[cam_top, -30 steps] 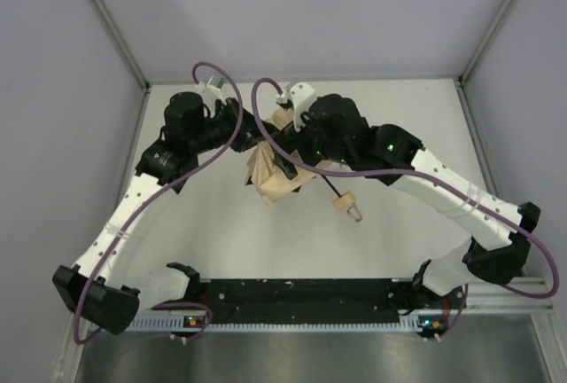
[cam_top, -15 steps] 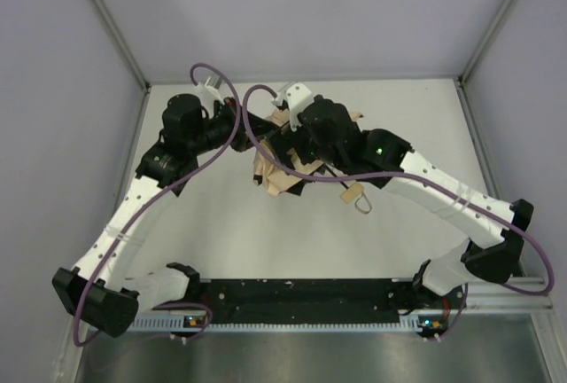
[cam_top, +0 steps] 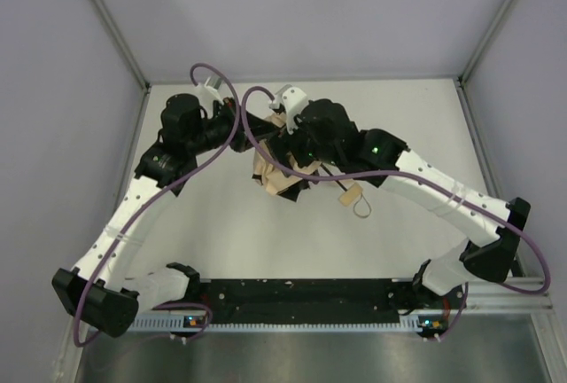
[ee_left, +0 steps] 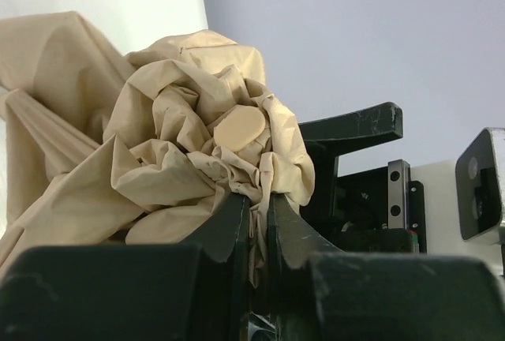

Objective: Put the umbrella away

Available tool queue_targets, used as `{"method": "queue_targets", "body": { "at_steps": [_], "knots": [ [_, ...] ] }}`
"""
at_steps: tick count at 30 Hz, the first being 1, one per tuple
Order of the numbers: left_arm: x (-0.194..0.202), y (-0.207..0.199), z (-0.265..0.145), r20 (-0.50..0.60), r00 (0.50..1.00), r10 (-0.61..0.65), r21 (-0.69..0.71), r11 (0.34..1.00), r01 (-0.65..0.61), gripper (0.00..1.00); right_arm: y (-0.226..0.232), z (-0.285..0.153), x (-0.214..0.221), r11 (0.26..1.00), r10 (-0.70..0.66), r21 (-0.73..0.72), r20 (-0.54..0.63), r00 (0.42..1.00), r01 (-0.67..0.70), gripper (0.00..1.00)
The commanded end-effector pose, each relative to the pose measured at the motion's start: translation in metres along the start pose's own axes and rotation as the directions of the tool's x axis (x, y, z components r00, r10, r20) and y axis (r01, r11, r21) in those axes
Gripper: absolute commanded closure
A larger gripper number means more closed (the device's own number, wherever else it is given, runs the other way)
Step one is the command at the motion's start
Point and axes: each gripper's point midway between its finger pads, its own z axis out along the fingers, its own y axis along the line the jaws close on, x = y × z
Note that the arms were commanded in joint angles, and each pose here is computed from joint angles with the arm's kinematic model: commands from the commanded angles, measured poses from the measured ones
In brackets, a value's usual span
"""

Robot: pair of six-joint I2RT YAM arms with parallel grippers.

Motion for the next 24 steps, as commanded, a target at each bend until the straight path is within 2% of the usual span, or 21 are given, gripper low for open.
{"method": "queue_targets", "body": {
  "at_steps": [1,4,9,12,13,14,18,20,21,24],
  "knots": [
    [0.002,-0.103,-0.034,0.013,0.992,0.128,0.340,0.932,-0.124,1.00,0.031,0.008,0.006,0.987,0.000,-0.161,-0.001,1.000,-0.001,0.25],
    [0.002,-0.102,-0.032,-0.001,0.992,0.129,0.340,0.933,-0.121,1.00,0.033,0.005,0.008,0.984,-0.006,-0.177,0.020,1.000,0.010,0.42],
    [0.002,-0.112,-0.031,-0.010,0.987,0.159,0.385,0.912,-0.143,1.00,0.040,0.002,0.011,0.974,-0.017,-0.225,0.042,0.999,0.027,0.64],
    [0.004,-0.112,-0.028,-0.034,0.984,0.175,0.391,0.908,-0.148,1.00,0.049,-0.001,0.010,0.960,-0.023,-0.279,0.046,0.999,0.035,0.86],
    [0.004,-0.112,-0.027,-0.040,0.983,0.177,0.392,0.908,-0.147,1.00,0.050,-0.001,0.010,0.958,-0.020,-0.286,0.044,0.999,0.032,0.97],
    [0.003,-0.112,-0.025,-0.044,0.983,0.177,0.392,0.908,-0.146,1.00,0.051,-0.002,0.010,0.957,-0.018,-0.289,0.045,0.999,0.031,1.00],
    [-0.002,-0.114,-0.020,-0.032,0.978,0.207,0.377,0.908,-0.180,1.00,0.056,-0.010,0.003,0.944,0.003,-0.331,0.066,0.998,0.019,1.00],
    [-0.005,-0.104,-0.016,-0.043,0.976,0.214,0.307,0.932,-0.191,1.00,0.060,-0.016,-0.001,0.933,0.030,-0.359,0.076,0.997,-0.001,1.00],
    [-0.008,-0.101,-0.014,-0.033,0.972,0.232,0.278,0.936,-0.214,0.96,0.061,-0.018,-0.004,0.930,0.052,-0.366,0.078,0.996,-0.020,1.00],
    [-0.014,-0.096,-0.016,0.005,0.963,0.269,0.215,0.940,-0.264,0.73,0.068,-0.026,-0.009,0.904,0.134,-0.418,0.086,0.987,-0.087,1.00]
  ]
}}
